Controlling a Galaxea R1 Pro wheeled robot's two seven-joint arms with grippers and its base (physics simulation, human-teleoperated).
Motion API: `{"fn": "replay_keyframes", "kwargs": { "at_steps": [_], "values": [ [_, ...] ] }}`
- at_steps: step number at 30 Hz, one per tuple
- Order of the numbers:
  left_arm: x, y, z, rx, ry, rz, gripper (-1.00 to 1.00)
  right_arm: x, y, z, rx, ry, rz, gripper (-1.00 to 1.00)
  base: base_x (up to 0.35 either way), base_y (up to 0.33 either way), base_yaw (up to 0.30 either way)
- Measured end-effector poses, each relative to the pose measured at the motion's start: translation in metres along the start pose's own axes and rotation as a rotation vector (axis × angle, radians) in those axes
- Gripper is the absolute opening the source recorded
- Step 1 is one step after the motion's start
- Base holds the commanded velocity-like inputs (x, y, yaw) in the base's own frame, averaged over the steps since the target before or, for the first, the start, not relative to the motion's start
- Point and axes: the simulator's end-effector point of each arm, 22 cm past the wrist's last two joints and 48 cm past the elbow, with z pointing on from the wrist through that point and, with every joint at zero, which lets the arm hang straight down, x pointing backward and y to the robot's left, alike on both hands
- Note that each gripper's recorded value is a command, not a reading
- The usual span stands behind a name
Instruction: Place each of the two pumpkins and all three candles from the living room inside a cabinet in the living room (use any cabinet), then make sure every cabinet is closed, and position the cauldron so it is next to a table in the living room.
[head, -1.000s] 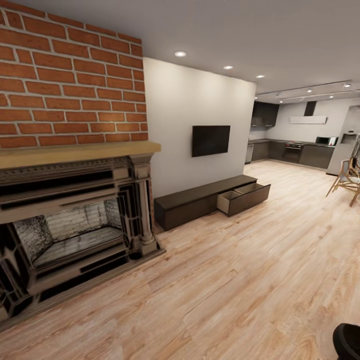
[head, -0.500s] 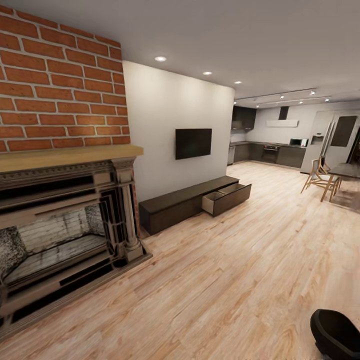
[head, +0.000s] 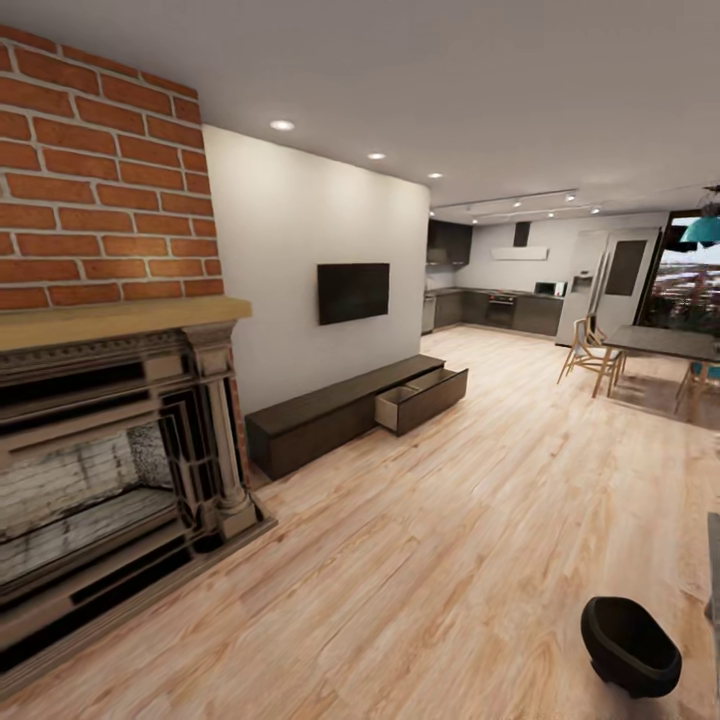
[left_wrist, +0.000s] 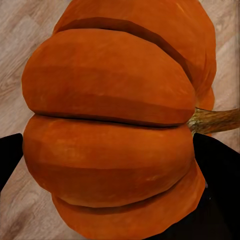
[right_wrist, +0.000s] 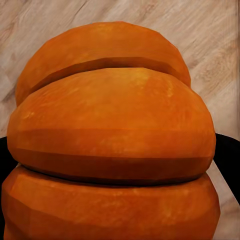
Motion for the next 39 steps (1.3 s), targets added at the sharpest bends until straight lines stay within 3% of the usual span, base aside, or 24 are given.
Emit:
{"fn": "replay_keyframes", "kwargs": {
  "at_steps": [39],
  "values": [
    [0.018, -0.002, 0.008, 0.002, 0.044, 0.003, -1.0, 0.019, 0.004, 0.01, -0.007, 0.047, 0.014, -1.0, 0.0, 0.0, -0.016]
  ]
}}
